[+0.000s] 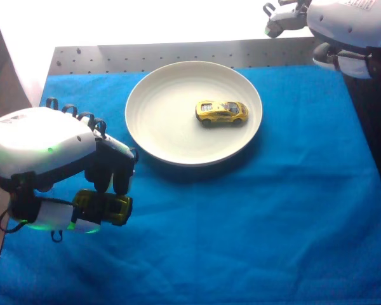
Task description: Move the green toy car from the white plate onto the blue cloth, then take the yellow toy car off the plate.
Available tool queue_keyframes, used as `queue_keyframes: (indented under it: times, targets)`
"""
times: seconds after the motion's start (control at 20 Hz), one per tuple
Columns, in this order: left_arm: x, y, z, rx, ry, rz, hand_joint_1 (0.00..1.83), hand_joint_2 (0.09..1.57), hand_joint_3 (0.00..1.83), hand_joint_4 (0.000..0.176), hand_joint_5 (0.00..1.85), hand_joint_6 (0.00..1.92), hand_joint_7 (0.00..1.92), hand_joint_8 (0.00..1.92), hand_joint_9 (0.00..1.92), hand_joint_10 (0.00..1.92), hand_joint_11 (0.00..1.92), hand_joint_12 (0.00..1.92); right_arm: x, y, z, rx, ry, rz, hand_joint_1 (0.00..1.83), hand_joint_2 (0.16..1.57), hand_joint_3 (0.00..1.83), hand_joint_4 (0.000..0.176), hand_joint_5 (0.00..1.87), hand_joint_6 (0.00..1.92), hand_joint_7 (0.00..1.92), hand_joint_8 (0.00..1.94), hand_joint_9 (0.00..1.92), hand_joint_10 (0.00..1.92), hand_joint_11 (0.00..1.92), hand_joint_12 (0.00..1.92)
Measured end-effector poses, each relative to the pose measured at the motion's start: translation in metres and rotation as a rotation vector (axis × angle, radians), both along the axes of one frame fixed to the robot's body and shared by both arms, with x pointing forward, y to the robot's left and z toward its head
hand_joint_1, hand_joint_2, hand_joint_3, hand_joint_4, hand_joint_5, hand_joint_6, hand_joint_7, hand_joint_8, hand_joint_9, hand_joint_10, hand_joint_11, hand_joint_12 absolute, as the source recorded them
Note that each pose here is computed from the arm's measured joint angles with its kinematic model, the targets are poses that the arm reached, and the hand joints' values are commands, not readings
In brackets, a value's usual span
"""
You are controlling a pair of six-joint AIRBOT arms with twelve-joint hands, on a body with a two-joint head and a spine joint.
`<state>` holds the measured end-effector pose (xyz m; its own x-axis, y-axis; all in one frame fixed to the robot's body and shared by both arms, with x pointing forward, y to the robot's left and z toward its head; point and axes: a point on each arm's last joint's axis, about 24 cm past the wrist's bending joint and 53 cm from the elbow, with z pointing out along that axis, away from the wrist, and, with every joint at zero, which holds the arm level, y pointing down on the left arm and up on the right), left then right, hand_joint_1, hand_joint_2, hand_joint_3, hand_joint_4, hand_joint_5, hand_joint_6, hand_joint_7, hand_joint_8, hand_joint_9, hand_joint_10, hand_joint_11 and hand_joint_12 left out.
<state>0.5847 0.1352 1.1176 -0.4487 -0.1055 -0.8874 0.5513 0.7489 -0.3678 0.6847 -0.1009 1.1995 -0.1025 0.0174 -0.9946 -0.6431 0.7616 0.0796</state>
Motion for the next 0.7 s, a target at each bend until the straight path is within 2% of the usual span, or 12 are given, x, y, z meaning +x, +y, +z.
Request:
queue_keyframes:
  times: [0.05,0.1,0.15,0.2,0.25,0.3,0.35,0.4,0.45,0.55,0.6,0.7]
  targets:
    - [-0.001,0.001,-0.002,-0.004,0.008,0.003,1.18,1.19,0.0,0.0,0.81,1.19,0.89,1.26,0.66,1.24,0.37,1.63,0.0,0.0,0.0,0.0,0.0,0.0,1.26,1.13,0.0,0.0,0.6,0.31,0.5,0.94,0.41,1.38,0.33,1.87]
    - [-0.003,0.002,-0.005,-0.008,0.024,0.007,1.17,1.2,0.0,0.006,0.81,1.18,0.83,1.35,0.59,1.4,0.32,1.77,0.0,-0.001,-0.002,-0.001,0.003,-0.001,1.29,1.1,0.0,0.0,0.63,0.33,0.54,0.95,0.45,1.4,0.37,1.88]
    - [-0.004,0.004,-0.008,-0.008,0.034,0.01,1.17,1.2,0.0,0.006,0.81,1.18,0.83,1.35,0.59,1.4,0.32,1.77,0.0,-0.001,-0.003,-0.002,0.005,-0.002,1.29,1.1,0.0,0.0,0.63,0.33,0.54,0.95,0.45,1.4,0.37,1.88]
    - [-0.004,0.005,-0.01,-0.01,0.042,0.016,0.92,1.12,0.0,0.064,0.59,0.92,0.58,0.94,0.38,1.1,0.1,1.72,0.0,-0.002,-0.005,-0.006,0.009,-0.003,1.26,1.11,0.0,0.0,0.55,0.46,0.53,0.88,0.46,1.35,0.36,1.86]
    - [-0.003,0.007,-0.012,-0.018,0.051,0.029,0.86,1.08,0.0,0.076,0.56,0.68,0.55,0.66,0.35,0.93,0.04,1.64,0.0,-0.002,-0.005,-0.006,0.01,-0.003,1.22,1.12,0.0,0.0,0.5,0.52,0.53,0.86,0.44,1.31,0.27,1.87]
    - [-0.002,0.009,-0.012,-0.019,0.054,0.035,0.86,1.08,0.0,0.076,0.56,0.68,0.55,0.66,0.35,0.93,0.04,1.64,0.0,-0.001,-0.005,-0.005,0.01,-0.002,1.22,1.12,0.0,0.0,0.5,0.52,0.53,0.86,0.44,1.31,0.27,1.87]
    - [0.0,0.011,-0.011,-0.022,0.054,0.045,0.81,1.0,0.0,0.11,0.5,0.23,0.48,0.14,0.31,0.4,0.0,1.31,0.0,-0.001,-0.005,-0.005,0.01,-0.002,1.21,1.12,0.0,0.0,0.48,0.55,0.53,0.8,0.4,1.24,0.05,1.91]
    - [0.001,0.012,-0.011,-0.026,0.051,0.047,0.81,1.0,0.0,0.11,0.5,0.23,0.48,0.14,0.31,0.4,0.0,1.31,0.0,-0.001,-0.005,-0.005,0.01,-0.002,1.21,1.12,0.0,0.0,0.48,0.55,0.53,0.8,0.4,1.24,0.05,1.91]
    - [0.003,0.013,-0.012,-0.044,0.061,0.063,0.78,0.96,0.0,0.127,0.37,0.01,0.3,0.0,0.24,0.05,0.0,0.98,0.0,-0.001,-0.004,-0.004,0.009,-0.002,1.16,1.12,0.0,0.0,0.53,0.47,0.55,0.78,0.41,1.23,0.14,1.89]
    - [0.002,0.016,-0.014,-0.049,0.066,0.072,0.76,0.94,0.0,0.132,0.35,0.0,0.27,0.0,0.22,0.03,0.0,0.98,0.0,-0.001,-0.004,-0.004,0.009,-0.002,1.16,1.12,0.0,0.0,0.56,0.41,0.55,0.74,0.37,1.21,0.03,1.91]
    - [0.003,0.017,-0.015,-0.053,0.07,0.079,0.72,0.93,0.0,0.15,0.31,0.0,0.22,0.0,0.21,0.02,0.0,1.08,0.0,-0.001,-0.005,-0.005,0.01,-0.002,1.21,1.1,0.0,0.0,0.59,0.38,0.59,0.74,0.43,1.23,0.16,1.91]
    - [0.005,0.024,-0.012,-0.064,0.067,0.102,0.62,0.91,0.0,0.158,0.29,0.0,0.19,0.0,0.23,0.02,0.0,1.08,0.0,-0.001,-0.004,0.0,0.011,-0.002,1.08,1.12,0.01,0.0,0.6,0.37,0.58,0.72,0.42,1.21,0.21,1.87]
